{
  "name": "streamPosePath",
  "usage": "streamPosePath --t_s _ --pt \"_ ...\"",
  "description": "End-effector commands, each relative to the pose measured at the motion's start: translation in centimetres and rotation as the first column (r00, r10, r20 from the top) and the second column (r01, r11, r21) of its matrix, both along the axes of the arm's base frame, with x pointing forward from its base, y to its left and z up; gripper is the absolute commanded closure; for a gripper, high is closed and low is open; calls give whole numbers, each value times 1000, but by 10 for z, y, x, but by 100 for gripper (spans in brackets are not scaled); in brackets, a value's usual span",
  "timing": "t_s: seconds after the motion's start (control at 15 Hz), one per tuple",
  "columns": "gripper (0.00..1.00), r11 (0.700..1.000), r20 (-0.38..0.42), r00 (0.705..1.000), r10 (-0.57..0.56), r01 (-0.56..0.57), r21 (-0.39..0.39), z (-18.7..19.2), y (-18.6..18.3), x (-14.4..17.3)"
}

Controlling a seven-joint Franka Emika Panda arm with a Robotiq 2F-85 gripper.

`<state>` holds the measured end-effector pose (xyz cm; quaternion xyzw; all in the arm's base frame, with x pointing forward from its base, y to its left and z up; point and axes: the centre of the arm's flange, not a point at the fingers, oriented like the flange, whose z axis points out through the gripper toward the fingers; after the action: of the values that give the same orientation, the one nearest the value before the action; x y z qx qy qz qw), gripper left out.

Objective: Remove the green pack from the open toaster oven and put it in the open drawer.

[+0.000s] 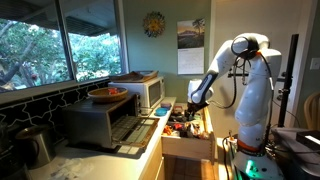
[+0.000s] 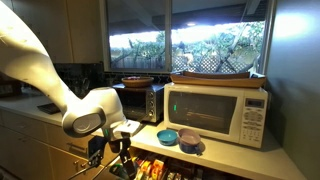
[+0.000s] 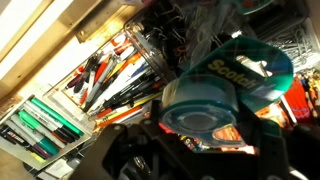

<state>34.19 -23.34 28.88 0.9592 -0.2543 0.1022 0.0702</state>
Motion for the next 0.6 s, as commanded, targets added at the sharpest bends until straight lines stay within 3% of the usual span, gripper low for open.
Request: streamPosePath --t_s 0.0,0.33,0.53 --pt "53 997 -22 997 -71 70 -19 -22 3 30" --pt "53 983 -129 975 -181 177 -42 -65 3 44" --pt "53 959 -193 939 -283 277 -58 -89 -5 48"
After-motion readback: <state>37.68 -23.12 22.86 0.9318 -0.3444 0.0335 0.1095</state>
